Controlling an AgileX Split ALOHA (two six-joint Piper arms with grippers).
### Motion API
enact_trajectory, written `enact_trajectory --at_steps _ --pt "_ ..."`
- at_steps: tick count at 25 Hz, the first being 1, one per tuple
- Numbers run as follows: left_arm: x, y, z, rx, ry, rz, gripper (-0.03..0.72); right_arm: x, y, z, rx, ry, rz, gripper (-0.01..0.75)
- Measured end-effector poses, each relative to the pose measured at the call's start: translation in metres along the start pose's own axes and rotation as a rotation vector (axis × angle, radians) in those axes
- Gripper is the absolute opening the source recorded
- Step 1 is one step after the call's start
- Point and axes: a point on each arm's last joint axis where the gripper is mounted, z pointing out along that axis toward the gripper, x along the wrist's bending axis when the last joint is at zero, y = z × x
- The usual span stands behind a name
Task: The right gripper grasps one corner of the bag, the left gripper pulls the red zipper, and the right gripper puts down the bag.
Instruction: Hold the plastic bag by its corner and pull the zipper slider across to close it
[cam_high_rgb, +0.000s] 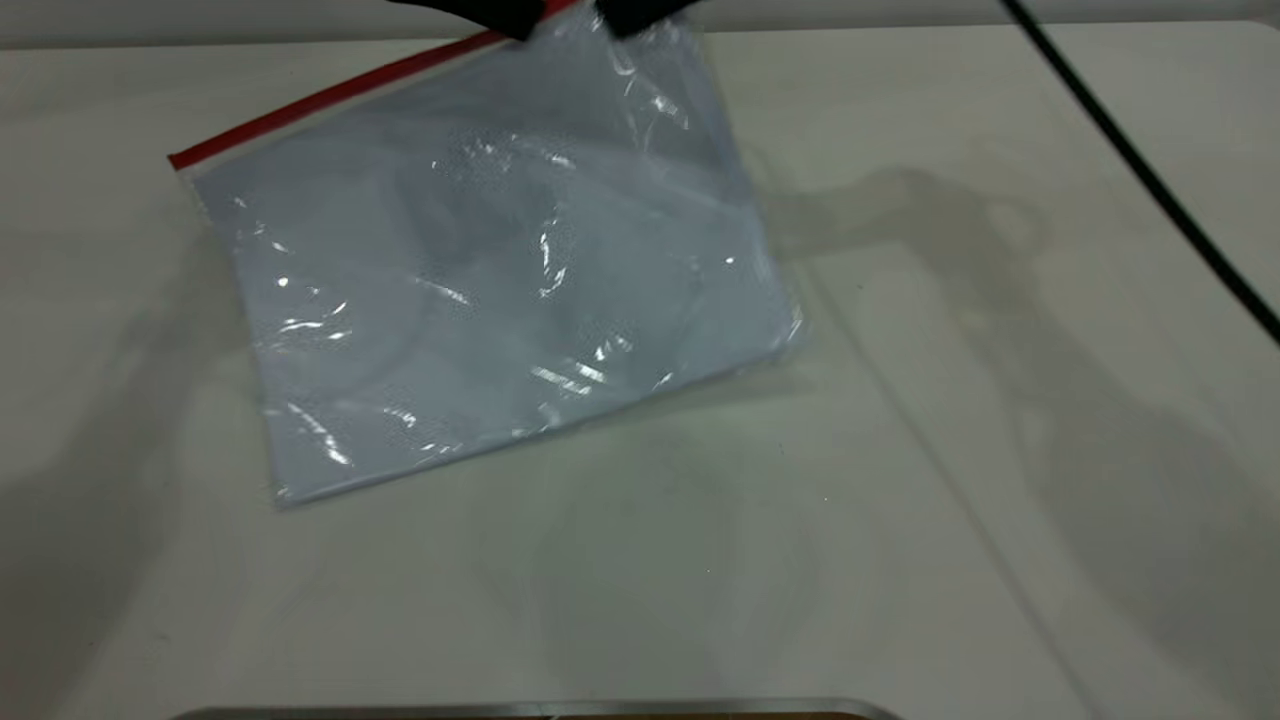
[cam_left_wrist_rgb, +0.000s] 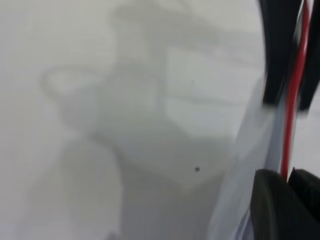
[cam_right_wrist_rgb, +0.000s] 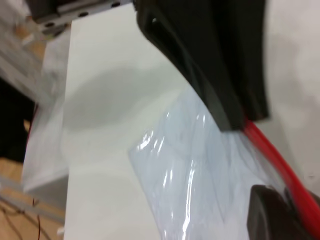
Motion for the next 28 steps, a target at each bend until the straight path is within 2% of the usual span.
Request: enact_trajectory --at_steps 5,13,26,28 --pt "0.011 -0.008 -0.007 0.037 0.082 -0.009 0.053 -0.013 -0.005 -0.022 -0.051 -0.033 0.027 0.033" --pt "0.018 -0.019 -0.015 0.111 0.134 -0.063 0.053 -0.023 -0.012 -0.042 -0.074 -0.064 0.041 0.033" --pt "0.028 -0.043 -0.024 0.375 0.274 -0.142 0.054 -0.047 -0.032 -0.096 -0.147 -0.153 0.102 0.033" --pt "0.029 -0.044 -0.024 0.386 0.289 -0.176 0.055 -0.047 -0.032 -0.096 -0.150 -0.151 0.104 0.033"
